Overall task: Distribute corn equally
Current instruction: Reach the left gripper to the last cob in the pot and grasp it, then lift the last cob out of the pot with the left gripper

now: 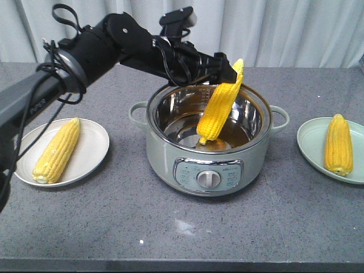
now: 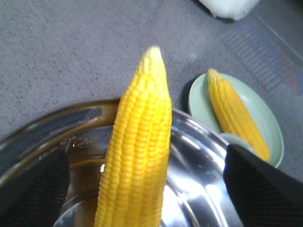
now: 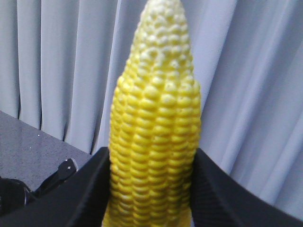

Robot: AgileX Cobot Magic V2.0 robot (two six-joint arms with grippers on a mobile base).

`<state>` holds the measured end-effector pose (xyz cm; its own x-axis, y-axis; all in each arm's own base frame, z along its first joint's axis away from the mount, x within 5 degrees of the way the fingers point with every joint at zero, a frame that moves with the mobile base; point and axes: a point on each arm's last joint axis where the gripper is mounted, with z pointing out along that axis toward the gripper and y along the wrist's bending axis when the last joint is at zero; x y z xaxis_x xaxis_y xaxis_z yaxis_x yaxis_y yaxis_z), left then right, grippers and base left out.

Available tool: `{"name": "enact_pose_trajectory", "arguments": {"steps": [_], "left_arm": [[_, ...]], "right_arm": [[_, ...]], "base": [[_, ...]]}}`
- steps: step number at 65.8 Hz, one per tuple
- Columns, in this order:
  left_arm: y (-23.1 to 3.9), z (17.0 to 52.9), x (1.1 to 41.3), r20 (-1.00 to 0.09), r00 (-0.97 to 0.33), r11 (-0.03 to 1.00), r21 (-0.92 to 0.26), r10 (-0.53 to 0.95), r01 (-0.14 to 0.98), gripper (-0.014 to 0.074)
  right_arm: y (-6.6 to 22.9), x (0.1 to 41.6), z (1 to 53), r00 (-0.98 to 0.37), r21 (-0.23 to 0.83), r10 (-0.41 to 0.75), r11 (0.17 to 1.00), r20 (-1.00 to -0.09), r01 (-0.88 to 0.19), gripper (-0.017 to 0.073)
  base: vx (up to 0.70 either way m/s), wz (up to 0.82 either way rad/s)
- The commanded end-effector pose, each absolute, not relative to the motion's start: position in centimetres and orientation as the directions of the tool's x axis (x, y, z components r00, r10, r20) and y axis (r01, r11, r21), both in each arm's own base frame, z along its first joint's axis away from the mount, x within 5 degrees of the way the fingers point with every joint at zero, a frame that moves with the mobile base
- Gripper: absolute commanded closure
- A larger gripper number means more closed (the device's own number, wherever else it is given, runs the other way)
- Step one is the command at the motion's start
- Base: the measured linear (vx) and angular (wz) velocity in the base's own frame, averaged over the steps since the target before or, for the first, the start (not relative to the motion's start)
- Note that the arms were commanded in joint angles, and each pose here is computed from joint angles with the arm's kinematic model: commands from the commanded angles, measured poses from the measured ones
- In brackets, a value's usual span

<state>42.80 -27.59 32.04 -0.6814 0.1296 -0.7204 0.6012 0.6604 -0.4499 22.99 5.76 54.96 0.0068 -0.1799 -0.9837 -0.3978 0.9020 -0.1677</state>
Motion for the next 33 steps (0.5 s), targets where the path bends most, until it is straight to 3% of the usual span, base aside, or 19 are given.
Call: {"name": "enact_pose_trajectory", "arguments": {"steps": [1,33], "left_arm": [[-27.85,36.03,41.52,-0.794,-0.602,0.621,-0.435,0.077,0.653,-0.0017],[-27.91,35.74,41.98,-0.814,-0.576,0.631,-0.409,0.072,0.659,-0.0017]], "right_arm": [[5.24,21.82,56.91,0.114,-0.179,-0.148,0.920,-0.983,-0.350,0.0566],[5.17,21.85,56.87,0.113,-0.191,-0.162,0.920,-0.980,-0.342,0.0566]], "base": [[0.00,0.00],[0.00,0.00]]}}
